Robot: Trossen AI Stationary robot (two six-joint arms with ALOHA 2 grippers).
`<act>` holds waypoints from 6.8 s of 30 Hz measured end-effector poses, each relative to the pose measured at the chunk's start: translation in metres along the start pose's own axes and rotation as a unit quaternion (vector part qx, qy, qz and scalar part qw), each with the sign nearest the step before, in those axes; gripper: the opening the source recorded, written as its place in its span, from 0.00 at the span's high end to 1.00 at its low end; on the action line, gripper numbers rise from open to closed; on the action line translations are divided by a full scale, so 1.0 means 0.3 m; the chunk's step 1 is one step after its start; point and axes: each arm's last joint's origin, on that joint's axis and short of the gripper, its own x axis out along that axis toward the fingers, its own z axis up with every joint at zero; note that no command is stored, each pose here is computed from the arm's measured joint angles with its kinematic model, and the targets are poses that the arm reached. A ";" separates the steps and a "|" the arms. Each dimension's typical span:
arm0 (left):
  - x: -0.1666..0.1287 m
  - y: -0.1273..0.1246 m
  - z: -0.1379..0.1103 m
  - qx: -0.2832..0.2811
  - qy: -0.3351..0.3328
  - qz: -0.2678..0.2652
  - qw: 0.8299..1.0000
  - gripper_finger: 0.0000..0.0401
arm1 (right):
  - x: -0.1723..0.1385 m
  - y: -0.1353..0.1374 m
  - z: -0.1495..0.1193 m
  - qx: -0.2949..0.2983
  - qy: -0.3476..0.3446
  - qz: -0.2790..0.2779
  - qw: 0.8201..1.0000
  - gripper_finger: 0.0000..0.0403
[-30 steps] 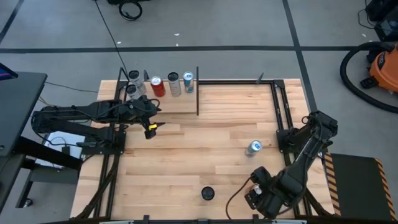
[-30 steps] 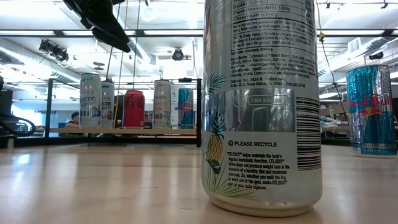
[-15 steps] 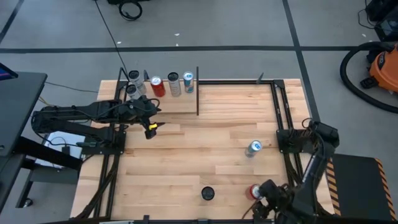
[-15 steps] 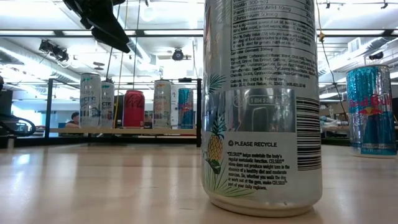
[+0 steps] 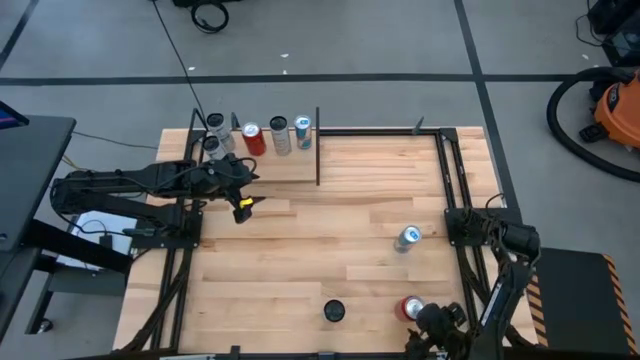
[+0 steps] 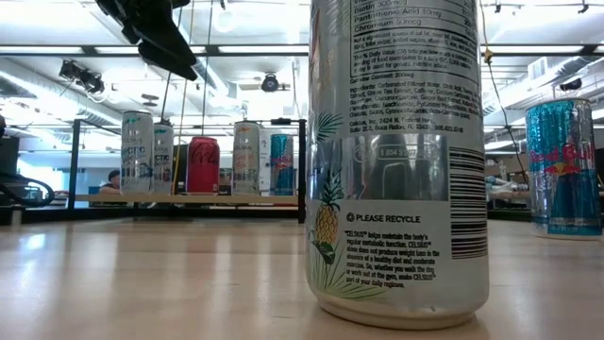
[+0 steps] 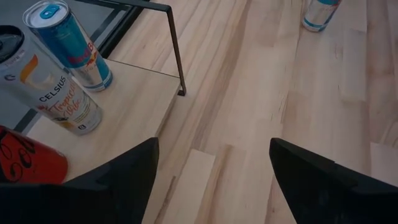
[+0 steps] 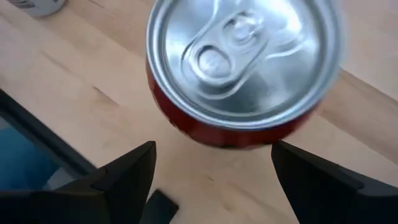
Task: Place canned beverage on shelf
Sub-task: Put the red soda can on the shelf aligned with the other red soda can
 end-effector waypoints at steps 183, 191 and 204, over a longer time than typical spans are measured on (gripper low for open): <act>0.542 -0.537 0.264 0.165 -0.054 -0.263 0.949 0.22 | -0.027 0.008 0.391 -0.128 -0.122 -0.008 0.984 0.19; 0.547 -0.524 0.258 0.175 -0.041 -0.257 0.949 0.22 | 0.102 -0.004 0.405 -0.087 -0.077 -0.036 0.993 0.21; 0.548 -0.523 0.249 0.180 -0.027 -0.256 0.949 0.22 | 0.190 0.027 0.520 -0.094 -0.071 -0.052 0.992 0.22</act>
